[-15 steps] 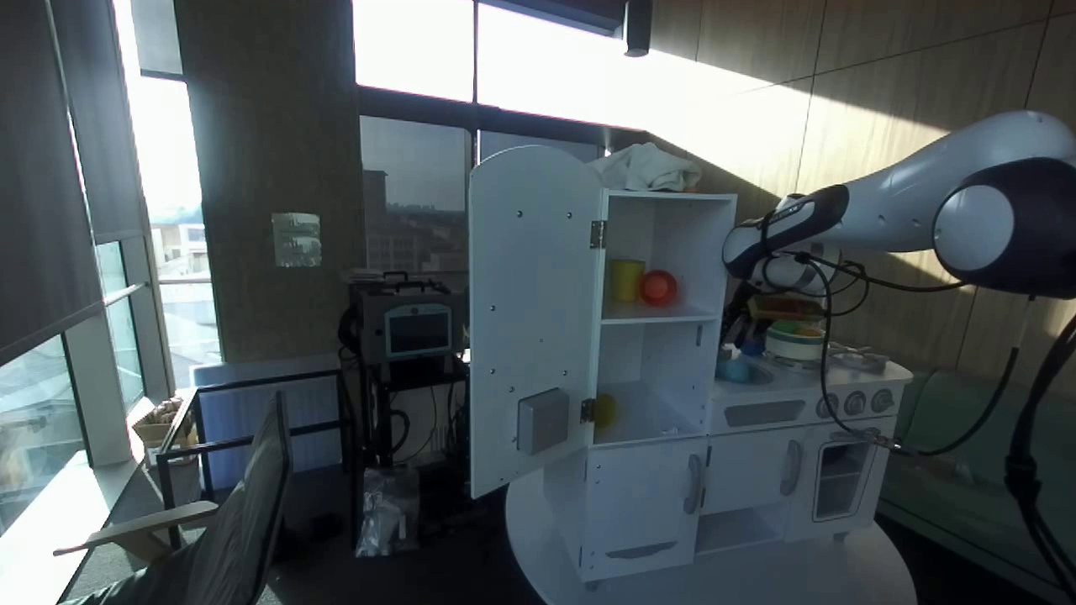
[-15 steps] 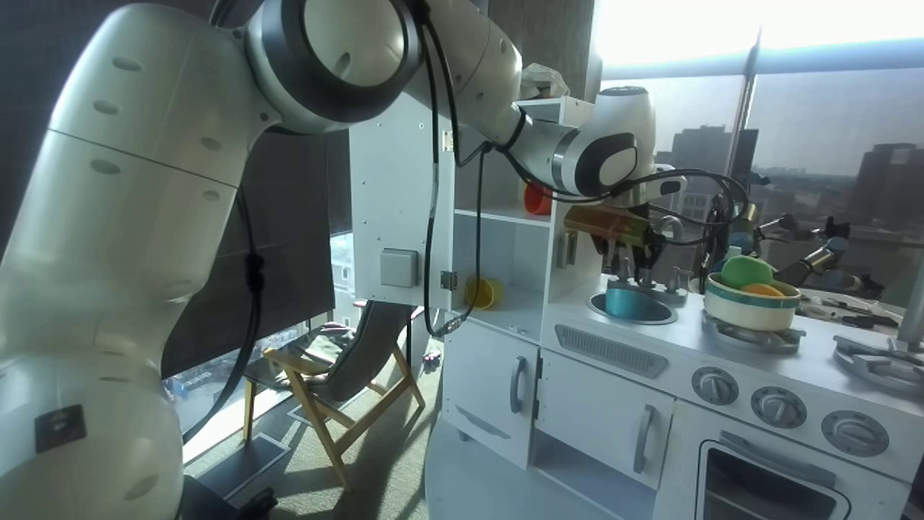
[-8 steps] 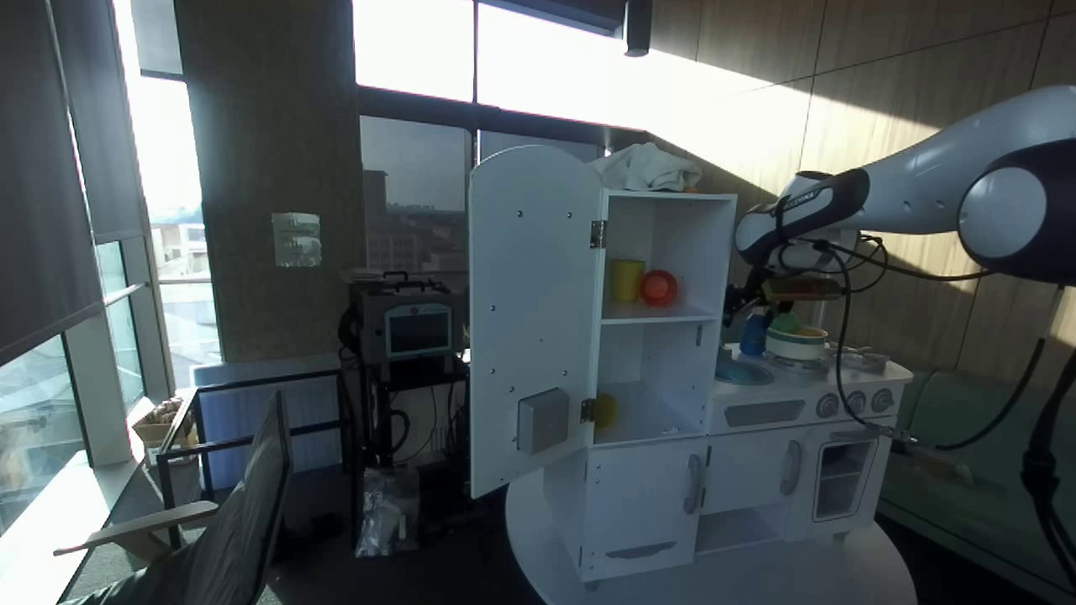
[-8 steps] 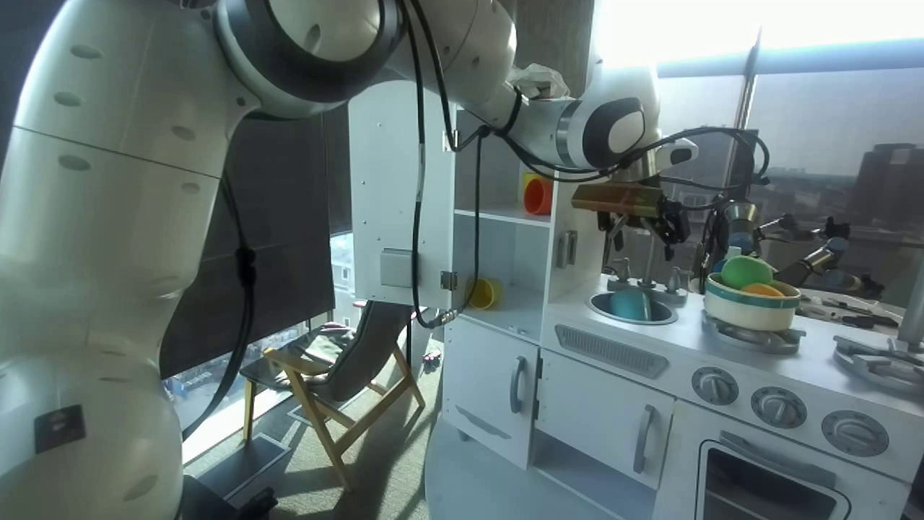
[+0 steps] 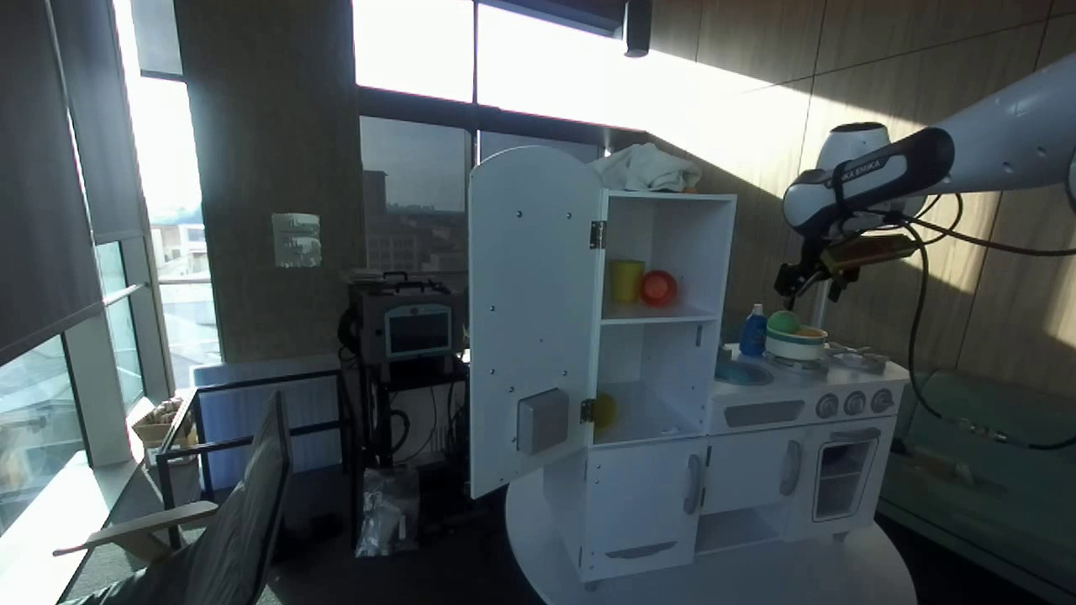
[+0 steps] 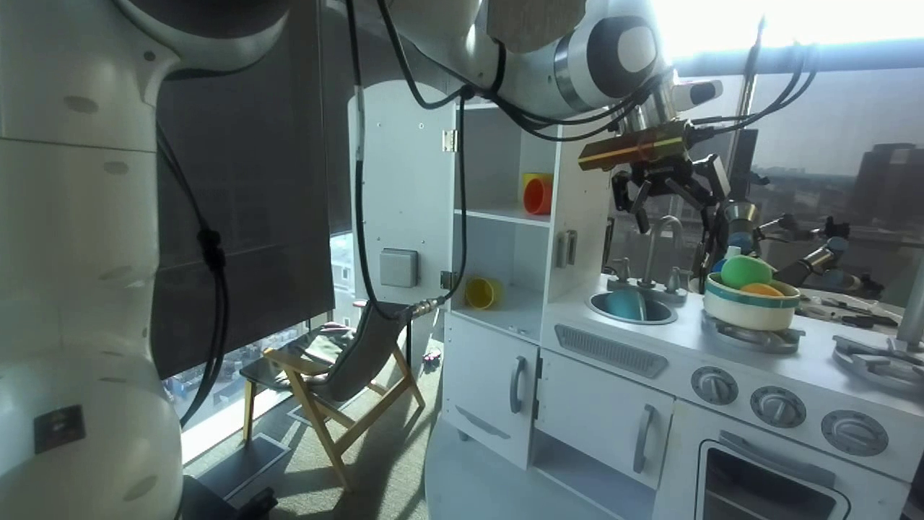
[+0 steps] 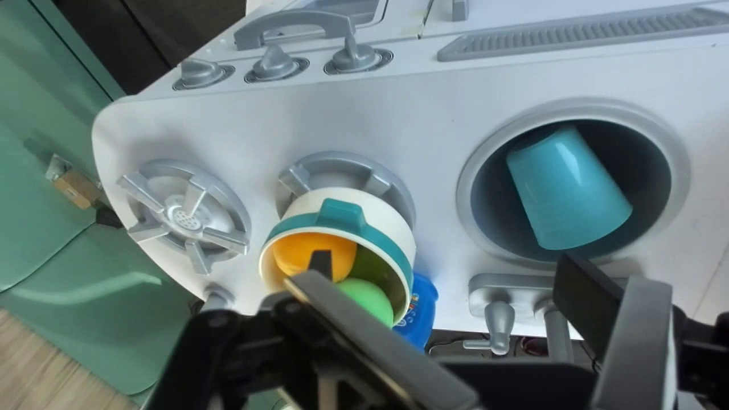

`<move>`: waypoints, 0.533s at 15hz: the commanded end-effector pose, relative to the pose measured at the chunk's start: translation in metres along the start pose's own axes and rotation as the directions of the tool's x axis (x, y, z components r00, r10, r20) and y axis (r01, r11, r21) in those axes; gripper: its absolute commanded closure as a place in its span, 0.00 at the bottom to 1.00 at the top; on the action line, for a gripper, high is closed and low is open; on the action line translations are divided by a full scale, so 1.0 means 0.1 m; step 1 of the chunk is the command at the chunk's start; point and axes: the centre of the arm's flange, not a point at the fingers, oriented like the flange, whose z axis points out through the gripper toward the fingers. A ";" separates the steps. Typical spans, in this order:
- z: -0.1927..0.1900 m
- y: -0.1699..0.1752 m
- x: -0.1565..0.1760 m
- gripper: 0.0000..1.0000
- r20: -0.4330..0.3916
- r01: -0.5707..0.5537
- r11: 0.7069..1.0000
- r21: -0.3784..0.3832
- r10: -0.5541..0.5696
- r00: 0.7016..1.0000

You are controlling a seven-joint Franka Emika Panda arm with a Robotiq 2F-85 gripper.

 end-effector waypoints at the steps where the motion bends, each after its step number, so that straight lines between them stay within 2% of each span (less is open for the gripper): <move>1: -0.57 -0.11 -0.49 0.00 0.009 0.073 0.997 0.001 -0.073 0.997; 4: -0.90 -0.30 -0.74 0.00 0.027 0.177 0.983 0.049 -0.178 0.984; 5: -0.97 -0.42 -0.86 0.00 0.038 0.221 0.971 0.094 -0.226 0.974; 8: -1.07 -0.75 -1.16 0.00 0.053 0.336 0.928 0.163 -0.348 0.936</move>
